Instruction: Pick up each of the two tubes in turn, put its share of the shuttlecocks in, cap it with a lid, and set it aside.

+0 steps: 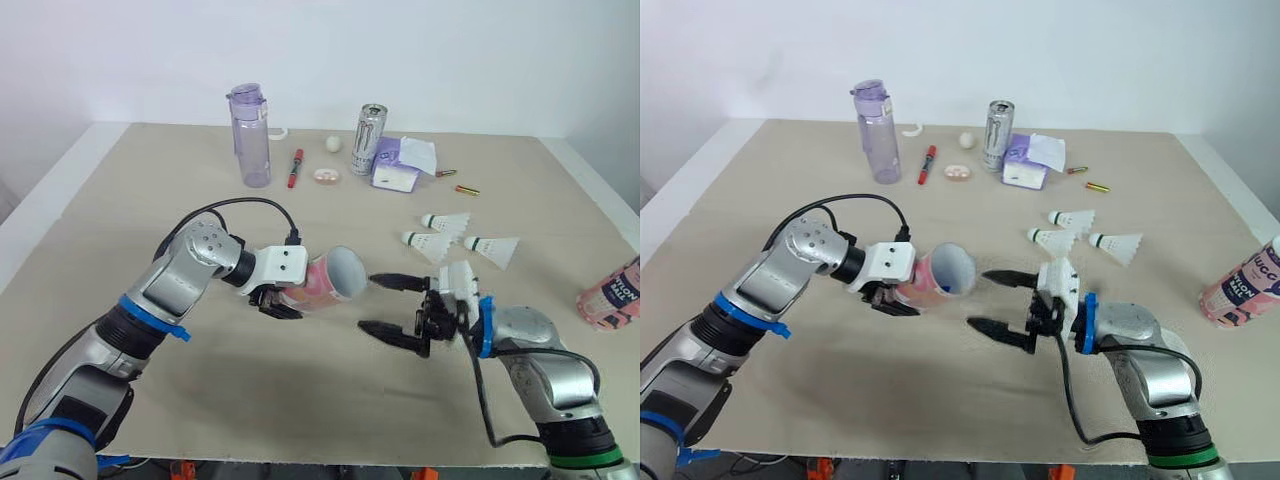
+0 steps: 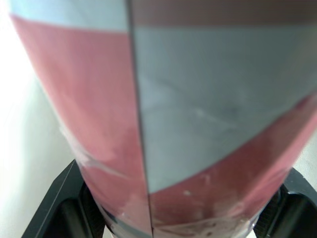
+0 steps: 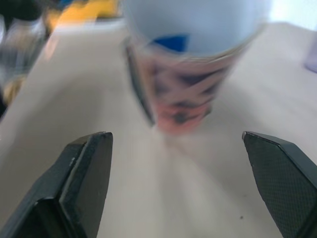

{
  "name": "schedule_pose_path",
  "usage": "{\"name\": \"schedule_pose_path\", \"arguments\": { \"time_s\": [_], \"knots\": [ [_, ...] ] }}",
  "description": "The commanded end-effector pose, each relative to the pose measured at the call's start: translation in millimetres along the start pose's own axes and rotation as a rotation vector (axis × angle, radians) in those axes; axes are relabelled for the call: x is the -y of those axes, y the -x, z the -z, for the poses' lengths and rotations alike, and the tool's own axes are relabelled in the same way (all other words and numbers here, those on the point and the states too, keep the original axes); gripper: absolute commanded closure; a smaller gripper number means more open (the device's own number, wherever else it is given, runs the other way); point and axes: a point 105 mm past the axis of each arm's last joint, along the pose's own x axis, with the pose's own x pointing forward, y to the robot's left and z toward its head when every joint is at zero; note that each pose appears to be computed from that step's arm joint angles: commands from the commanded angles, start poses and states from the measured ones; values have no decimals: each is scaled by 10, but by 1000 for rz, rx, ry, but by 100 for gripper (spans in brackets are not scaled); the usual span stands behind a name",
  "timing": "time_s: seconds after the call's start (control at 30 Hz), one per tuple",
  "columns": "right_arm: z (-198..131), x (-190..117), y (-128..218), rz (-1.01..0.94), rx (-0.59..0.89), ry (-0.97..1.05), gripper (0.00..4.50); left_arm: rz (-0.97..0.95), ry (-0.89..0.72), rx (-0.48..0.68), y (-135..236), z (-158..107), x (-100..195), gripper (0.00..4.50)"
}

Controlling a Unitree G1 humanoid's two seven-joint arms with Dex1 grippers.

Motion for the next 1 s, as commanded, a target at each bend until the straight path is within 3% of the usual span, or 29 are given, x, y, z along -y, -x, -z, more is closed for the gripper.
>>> {"name": "schedule_pose_path", "arguments": {
  "time_s": [0.03,0.2,0.4,0.83,1.0],
  "knots": [
    [-158,476,261,248,-15,-13,0,-6,-28,-16,-12,-23,-23,126],
    [-190,864,452,487,-48,-3,0,-8,-32,-9,-14,-46,-31,126],
    [-27,1023,518,605,-99,-45,0,-16,-34,-2,-20,-61,-49,126],
    [-79,1059,659,707,-100,-54,0,-25,-22,-8,-16,-23,-52,126],
    [49,1043,622,707,-125,-110,0,-25,-22,-5,-29,-30,-59,126]
  ]
}}
